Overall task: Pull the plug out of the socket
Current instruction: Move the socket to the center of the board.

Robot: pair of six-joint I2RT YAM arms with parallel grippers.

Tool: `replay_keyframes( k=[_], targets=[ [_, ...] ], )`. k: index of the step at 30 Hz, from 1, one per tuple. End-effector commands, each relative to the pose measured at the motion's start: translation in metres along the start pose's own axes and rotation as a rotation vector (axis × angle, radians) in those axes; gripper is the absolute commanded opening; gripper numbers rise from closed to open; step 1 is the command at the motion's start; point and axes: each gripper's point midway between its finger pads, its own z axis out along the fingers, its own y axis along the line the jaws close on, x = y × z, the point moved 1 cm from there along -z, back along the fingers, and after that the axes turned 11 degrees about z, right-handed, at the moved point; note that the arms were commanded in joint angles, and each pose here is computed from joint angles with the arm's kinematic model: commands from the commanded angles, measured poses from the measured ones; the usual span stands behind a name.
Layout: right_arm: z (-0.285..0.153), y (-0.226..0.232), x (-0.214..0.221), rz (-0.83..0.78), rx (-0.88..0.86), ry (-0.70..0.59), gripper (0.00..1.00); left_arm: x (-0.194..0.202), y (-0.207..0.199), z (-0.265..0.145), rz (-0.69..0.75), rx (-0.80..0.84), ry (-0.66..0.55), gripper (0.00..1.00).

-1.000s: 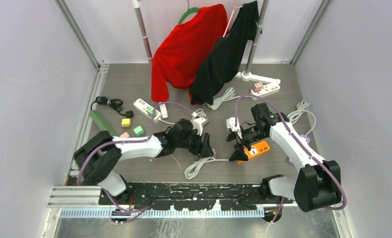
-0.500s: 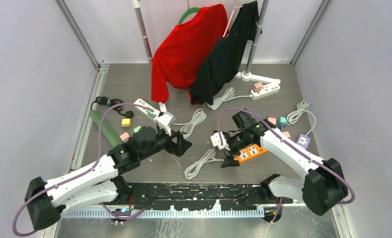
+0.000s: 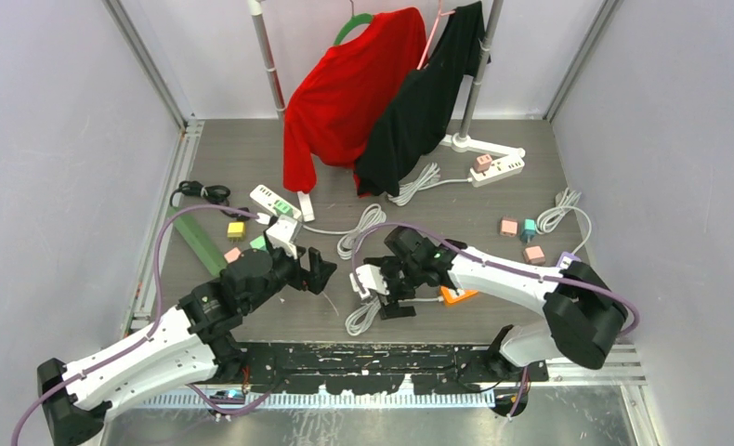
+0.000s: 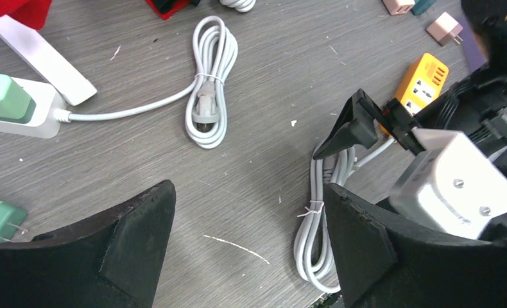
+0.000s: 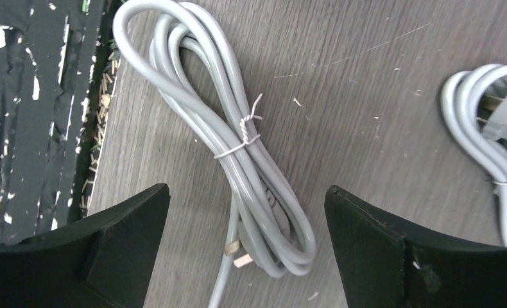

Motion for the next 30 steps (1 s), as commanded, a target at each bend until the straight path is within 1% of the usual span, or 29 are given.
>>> replay_keyframes(
  k=[1, 5, 8, 9, 12, 16, 20, 24, 28, 30],
  targets=[
    [0.016, -0.010, -0.004, 0.037, 0.066, 0.020, 0.93, -0.007, 0.007, 0.001, -0.015, -0.043, -0.019, 0.84],
    [0.028, -0.005, 0.005, 0.039, 0.041, 0.076, 0.83, -0.005, 0.007, -0.001, -0.023, -0.045, -0.018, 0.84],
    [0.029, -0.007, 0.004, 0.049, 0.046, 0.092, 0.70, -0.003, 0.009, -0.004, -0.029, -0.046, -0.025, 0.84],
    [0.028, -0.008, 0.003, 0.052, 0.050, 0.094, 0.65, -0.003, 0.009, -0.005, -0.031, -0.048, -0.029, 0.84],
    [0.026, -0.011, -0.002, 0.064, 0.060, 0.087, 0.44, -0.003, 0.012, -0.008, -0.034, -0.056, -0.042, 0.84],
    [0.018, -0.011, -0.016, 0.098, 0.055, 0.045, 0.23, -0.003, 0.013, -0.011, -0.035, -0.056, -0.050, 0.84],
    [-0.003, -0.015, -0.040, 0.177, 0.048, -0.064, 0.11, 0.002, 0.014, -0.013, -0.038, -0.060, -0.045, 0.84],
    [-0.039, -0.035, -0.059, 0.293, 0.097, -0.208, 0.02, 0.003, 0.016, -0.014, -0.042, -0.067, -0.054, 0.84],
    [-0.089, -0.067, -0.064, 0.428, 0.231, -0.372, 0.01, -0.001, 0.017, -0.014, -0.036, -0.072, -0.065, 0.84],
    [-0.114, -0.085, -0.057, 0.484, 0.338, -0.406, 0.01, -0.002, 0.016, -0.013, -0.034, -0.071, -0.070, 0.84]
  ],
)
